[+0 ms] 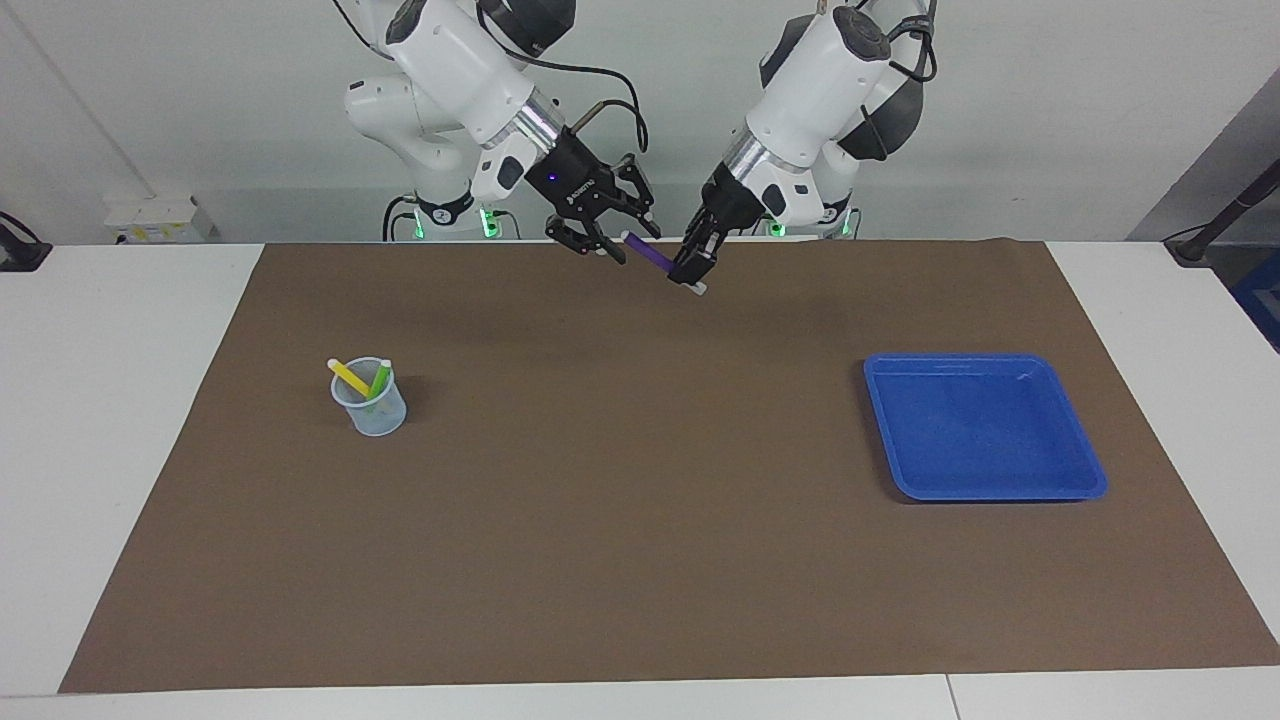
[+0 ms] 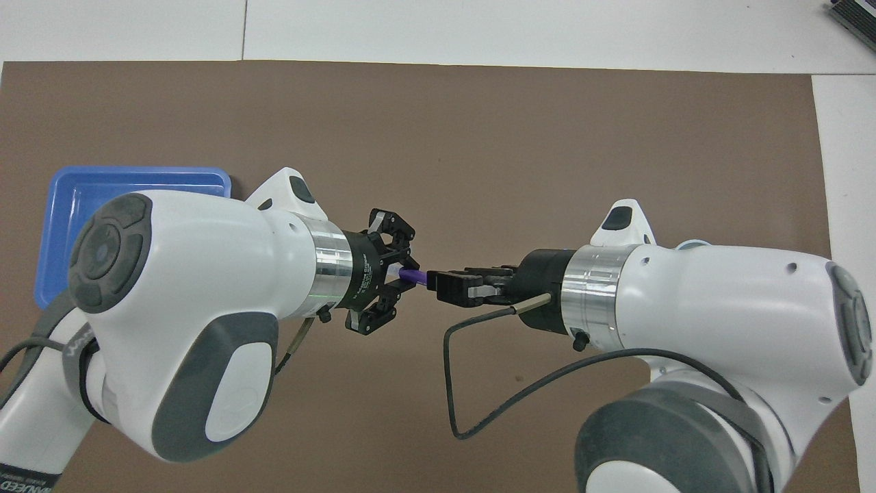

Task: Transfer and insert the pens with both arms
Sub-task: 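Close the right gripper on the purple pen and open the left gripper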

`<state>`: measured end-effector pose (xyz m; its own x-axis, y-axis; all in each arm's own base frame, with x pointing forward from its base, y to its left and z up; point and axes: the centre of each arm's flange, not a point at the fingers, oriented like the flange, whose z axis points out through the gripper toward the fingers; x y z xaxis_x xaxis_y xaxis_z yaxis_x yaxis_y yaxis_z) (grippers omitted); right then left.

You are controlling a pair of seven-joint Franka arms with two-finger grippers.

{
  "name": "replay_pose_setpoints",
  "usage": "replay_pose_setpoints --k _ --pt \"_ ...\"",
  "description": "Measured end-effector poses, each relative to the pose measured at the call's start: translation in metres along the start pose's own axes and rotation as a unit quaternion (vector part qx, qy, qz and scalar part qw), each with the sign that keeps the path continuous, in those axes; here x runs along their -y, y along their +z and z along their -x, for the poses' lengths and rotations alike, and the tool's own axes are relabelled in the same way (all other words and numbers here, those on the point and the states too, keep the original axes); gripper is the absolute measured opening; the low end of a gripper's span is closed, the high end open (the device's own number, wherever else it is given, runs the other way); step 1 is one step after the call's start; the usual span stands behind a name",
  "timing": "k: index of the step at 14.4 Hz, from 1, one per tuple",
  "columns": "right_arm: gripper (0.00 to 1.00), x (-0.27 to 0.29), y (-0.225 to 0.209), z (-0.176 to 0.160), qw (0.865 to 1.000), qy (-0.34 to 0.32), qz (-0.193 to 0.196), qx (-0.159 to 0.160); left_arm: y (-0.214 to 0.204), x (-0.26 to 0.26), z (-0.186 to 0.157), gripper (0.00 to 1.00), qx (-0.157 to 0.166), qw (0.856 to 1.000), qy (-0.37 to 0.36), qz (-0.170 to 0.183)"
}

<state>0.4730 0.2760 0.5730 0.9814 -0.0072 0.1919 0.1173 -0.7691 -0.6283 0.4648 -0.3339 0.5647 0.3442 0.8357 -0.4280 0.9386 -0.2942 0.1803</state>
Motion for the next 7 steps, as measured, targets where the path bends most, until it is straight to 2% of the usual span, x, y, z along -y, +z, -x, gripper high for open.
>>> replay_pose_setpoints --k 1,2,3,4,7 --pt "0.6 -0.0001 0.0002 0.0001 1.0 0.0 0.0 0.0 0.0 0.0 0.0001 0.23 0.0 1.0 0.0 0.0" --pt "0.56 0.0003 0.0004 0.0004 1.0 -0.002 0.0 0.001 0.0 0.0 0.0001 0.23 0.0 1.0 0.0 0.0" --pt "0.46 0.0016 0.0013 0.0013 1.0 -0.004 0.0 0.002 0.0001 0.0001 0.0001 0.23 0.0 1.0 0.0 0.0" --pt "0.41 0.0032 0.0026 0.0026 1.0 -0.005 -0.001 0.003 0.0001 0.0001 -0.0001 0.23 0.0 1.0 0.0 0.0" --pt "0.39 0.0043 0.0037 0.0036 1.0 -0.009 -0.001 0.004 -0.0002 0.0003 -0.0001 0.23 0.0 1.0 0.0 0.0"
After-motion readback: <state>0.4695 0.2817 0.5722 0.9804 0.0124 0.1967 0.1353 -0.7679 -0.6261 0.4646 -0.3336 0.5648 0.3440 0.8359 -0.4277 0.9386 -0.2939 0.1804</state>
